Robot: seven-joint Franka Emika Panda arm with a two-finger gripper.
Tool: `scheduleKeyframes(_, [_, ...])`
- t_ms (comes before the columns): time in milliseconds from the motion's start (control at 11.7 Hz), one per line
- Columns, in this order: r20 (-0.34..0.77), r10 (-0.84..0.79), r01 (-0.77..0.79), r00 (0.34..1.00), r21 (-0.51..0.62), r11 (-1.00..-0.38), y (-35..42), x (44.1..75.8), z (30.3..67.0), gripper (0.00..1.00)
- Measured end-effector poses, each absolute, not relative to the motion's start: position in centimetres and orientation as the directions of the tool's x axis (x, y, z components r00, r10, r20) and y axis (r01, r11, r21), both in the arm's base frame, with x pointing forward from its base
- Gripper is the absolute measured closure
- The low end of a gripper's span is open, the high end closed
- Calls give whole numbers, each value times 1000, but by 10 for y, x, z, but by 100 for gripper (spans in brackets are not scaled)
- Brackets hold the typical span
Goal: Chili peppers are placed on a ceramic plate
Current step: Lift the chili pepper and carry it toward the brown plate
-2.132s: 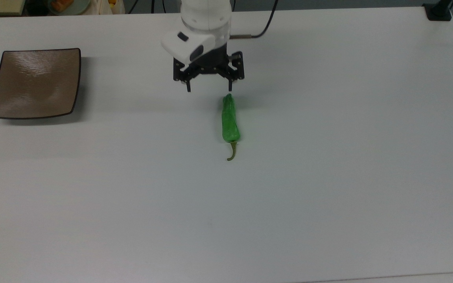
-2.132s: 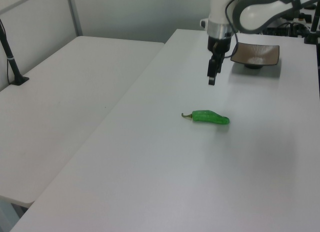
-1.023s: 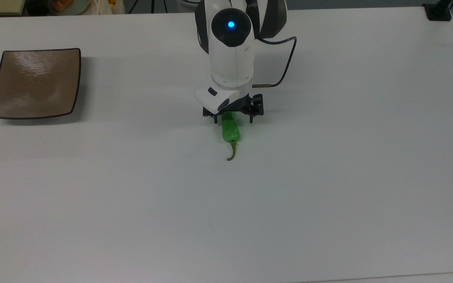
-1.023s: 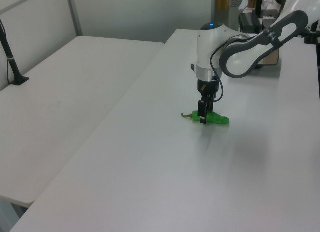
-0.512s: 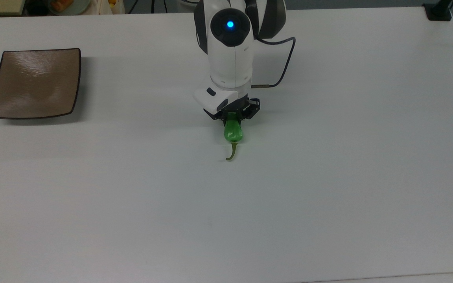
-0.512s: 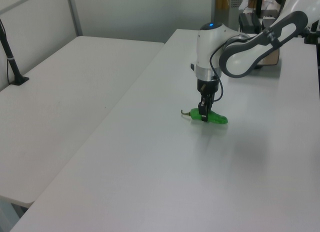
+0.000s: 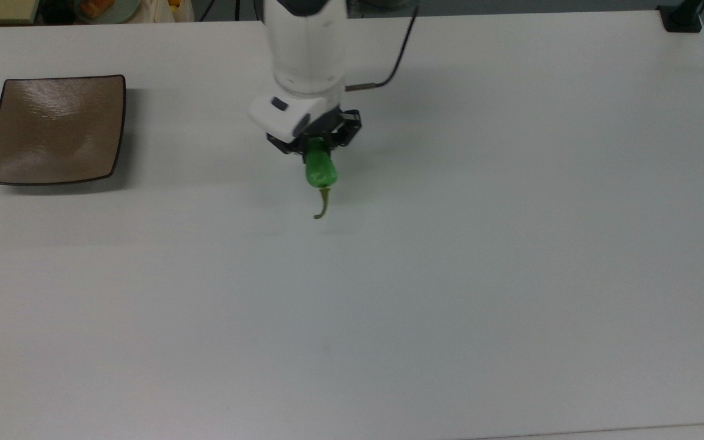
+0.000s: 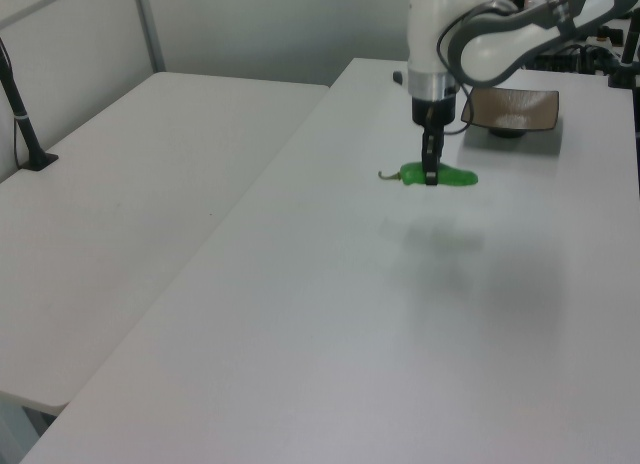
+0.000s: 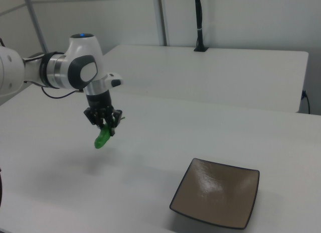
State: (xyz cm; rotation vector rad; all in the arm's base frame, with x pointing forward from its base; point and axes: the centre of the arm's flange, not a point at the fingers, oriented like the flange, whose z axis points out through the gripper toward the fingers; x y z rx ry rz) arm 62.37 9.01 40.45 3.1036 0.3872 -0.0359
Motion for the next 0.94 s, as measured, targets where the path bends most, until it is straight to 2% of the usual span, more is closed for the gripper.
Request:
scheduleKeyframes(512, [6,265,265,964,49,-963,-5,627,434,66])
scheduleKeyframes(938, [-5,287,286,958,86,-954,-128,606,458,66])
